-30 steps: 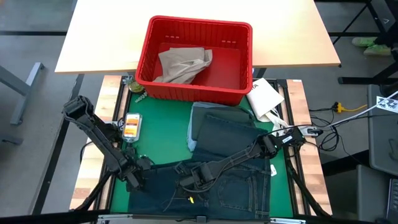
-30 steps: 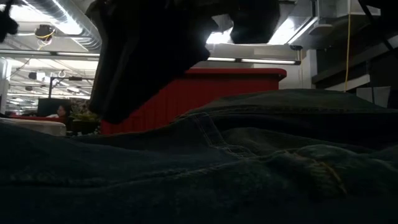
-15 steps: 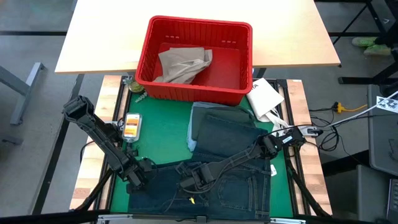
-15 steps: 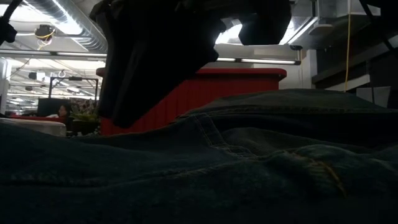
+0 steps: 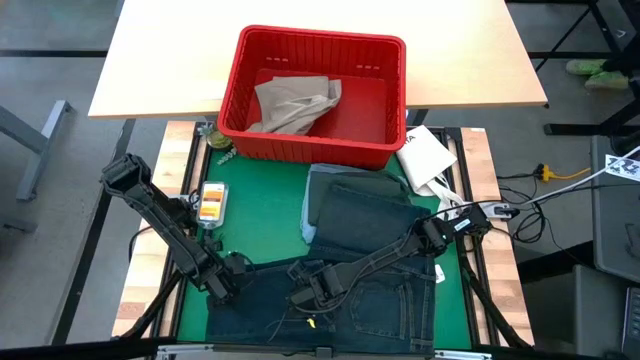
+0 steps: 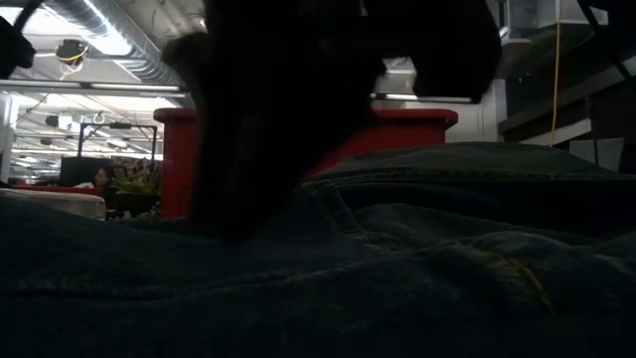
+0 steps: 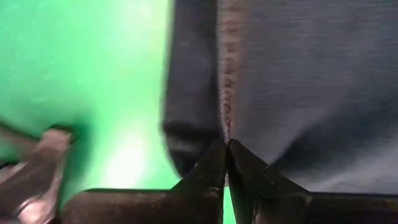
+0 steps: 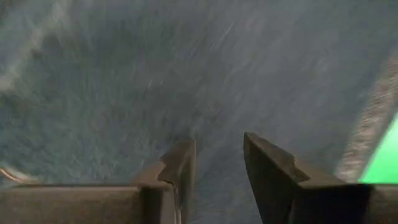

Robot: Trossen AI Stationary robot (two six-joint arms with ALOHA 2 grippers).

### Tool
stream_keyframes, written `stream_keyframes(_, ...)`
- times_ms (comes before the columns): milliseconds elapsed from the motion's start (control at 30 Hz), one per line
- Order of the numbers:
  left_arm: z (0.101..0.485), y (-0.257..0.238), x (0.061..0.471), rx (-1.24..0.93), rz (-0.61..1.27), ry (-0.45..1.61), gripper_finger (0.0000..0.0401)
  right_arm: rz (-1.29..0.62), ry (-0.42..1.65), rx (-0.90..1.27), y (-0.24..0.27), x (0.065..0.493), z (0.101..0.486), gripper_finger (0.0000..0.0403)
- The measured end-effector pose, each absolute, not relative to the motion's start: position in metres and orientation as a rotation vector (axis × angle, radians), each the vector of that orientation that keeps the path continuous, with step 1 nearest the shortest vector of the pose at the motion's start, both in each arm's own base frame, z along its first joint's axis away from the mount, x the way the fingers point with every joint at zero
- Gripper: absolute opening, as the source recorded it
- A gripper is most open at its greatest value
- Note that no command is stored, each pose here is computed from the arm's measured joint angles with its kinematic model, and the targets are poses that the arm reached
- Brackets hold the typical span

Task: Fold Laundry from Bin
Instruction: Fold the dark blue pants

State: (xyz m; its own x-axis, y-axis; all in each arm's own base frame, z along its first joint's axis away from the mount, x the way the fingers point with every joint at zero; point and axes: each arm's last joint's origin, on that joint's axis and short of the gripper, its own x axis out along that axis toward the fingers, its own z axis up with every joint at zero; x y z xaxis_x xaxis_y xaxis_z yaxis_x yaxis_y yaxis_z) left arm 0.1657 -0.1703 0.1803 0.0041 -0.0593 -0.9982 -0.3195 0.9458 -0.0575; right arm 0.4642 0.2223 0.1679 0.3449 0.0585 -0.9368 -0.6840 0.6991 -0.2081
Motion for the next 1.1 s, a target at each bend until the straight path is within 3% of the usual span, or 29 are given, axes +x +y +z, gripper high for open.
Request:
stream_keyframes(200,0.18,-0.156,0.168,-0.297,0.399,1.527,0.0002,0.528,1.162,-0.664,0.22,0.459,0.146,0.0137)
stream_keyframes(500,0.18,-0.133,0.184,-0.258,0.585,1.336,0.0001,0.534,1.163,-0.662,0.219,0.459,0.143,0.0137)
stream_keyframes(700,0.163,-0.122,0.178,-0.334,0.591,1.471,0.0001,0.535,1.166,-0.663,0.219,0.459,0.142,0.0137)
stream_keyframes(1100,0.161,-0.125,0.169,-0.335,0.541,1.608,0.0083,0.515,1.157,-0.677,0.22,0.463,0.155,0.0137)
